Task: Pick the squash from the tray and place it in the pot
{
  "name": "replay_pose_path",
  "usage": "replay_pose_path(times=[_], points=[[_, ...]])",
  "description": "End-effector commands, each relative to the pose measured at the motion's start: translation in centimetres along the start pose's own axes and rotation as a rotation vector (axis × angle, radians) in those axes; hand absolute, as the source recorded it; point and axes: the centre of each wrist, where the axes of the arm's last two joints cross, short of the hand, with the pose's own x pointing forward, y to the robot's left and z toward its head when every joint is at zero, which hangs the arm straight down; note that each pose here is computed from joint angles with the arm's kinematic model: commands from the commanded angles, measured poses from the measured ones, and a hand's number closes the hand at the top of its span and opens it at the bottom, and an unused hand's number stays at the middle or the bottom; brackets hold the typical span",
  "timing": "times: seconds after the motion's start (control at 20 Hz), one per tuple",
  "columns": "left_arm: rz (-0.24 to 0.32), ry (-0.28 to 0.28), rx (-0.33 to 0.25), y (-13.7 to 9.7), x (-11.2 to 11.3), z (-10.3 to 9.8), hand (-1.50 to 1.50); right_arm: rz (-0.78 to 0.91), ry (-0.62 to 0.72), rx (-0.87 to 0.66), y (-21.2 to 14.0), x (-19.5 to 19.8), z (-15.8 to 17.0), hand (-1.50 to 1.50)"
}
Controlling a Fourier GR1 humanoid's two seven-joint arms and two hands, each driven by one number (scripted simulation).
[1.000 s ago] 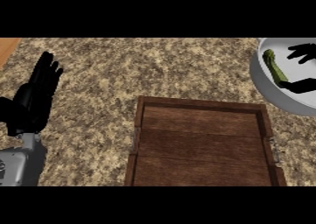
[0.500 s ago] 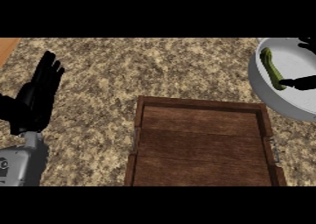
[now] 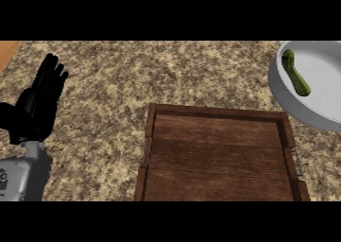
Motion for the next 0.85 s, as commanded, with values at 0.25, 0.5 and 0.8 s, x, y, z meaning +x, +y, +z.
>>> replay_pose_path(times=[0.25,0.5,0.8], points=[[-0.004,-0.013,-0.013,0.9,-0.1,0.7,0.0,-0.043,0.004,0.01,-6.6,1.9,3.4,-1.5],[0.014,-0.007,-0.026,-0.4,-0.3,0.7,0.0,-0.023,0.003,0.009,-5.9,1.1,3.7,-1.5],[0.013,-0.001,-0.016,-0.7,-0.4,0.9,0.0,-0.021,0.011,0.007,-8.3,1.5,5.6,-1.5]])
